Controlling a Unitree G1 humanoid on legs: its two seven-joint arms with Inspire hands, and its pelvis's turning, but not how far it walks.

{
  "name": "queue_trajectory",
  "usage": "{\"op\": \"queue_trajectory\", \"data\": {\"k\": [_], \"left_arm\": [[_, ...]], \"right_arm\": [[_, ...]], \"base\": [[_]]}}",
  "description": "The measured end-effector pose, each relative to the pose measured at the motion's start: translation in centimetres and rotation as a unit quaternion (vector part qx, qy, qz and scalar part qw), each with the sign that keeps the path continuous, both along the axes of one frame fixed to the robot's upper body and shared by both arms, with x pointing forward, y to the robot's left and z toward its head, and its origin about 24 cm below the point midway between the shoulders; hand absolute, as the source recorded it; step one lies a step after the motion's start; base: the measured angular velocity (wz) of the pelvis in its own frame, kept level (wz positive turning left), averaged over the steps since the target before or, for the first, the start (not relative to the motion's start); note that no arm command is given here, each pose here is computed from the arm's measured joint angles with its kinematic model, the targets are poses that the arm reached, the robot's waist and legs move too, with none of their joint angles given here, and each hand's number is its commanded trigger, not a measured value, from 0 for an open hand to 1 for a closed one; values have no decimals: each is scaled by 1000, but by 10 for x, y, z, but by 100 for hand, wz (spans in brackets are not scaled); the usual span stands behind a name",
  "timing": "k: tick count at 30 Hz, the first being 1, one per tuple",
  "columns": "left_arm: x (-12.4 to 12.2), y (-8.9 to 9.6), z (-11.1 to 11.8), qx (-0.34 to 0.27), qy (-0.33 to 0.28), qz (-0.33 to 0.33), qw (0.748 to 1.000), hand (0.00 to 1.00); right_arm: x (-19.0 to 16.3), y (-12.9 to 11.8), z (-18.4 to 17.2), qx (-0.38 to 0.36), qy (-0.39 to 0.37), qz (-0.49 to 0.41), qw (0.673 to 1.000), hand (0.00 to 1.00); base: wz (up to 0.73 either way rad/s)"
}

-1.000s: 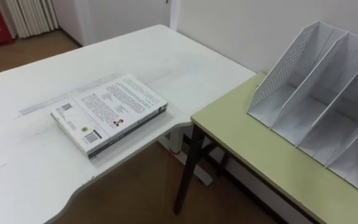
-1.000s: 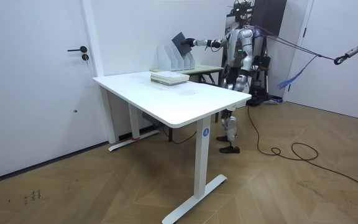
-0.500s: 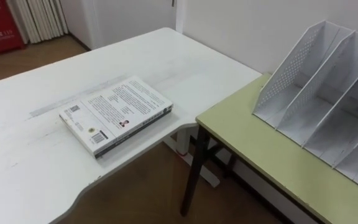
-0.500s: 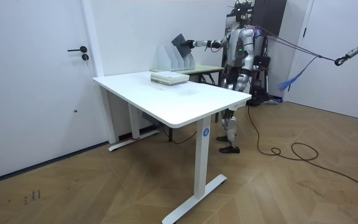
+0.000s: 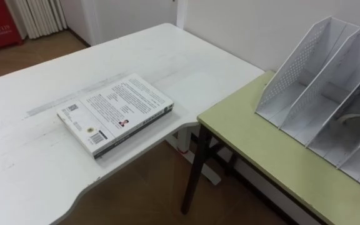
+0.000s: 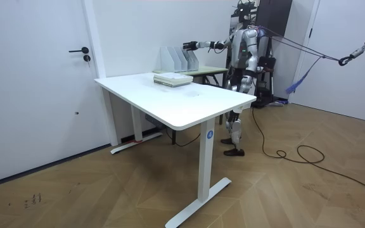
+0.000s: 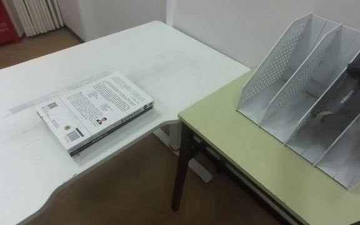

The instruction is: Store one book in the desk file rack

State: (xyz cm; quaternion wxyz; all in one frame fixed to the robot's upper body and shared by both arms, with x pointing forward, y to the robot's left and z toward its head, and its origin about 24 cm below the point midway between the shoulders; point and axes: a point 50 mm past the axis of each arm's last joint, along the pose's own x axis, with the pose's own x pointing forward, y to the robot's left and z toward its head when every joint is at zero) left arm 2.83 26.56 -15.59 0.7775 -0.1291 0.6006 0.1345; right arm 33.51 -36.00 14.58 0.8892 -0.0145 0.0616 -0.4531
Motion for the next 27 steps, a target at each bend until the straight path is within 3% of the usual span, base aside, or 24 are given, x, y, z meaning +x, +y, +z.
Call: {"op": "queue_trajectory", "data": {"k": [27], "left_arm": [[-4, 1, 0, 12, 10, -3, 1000, 0]], "right_arm": [[10, 8, 20, 12, -44, 29, 999, 0]], "base": [[3]]}}
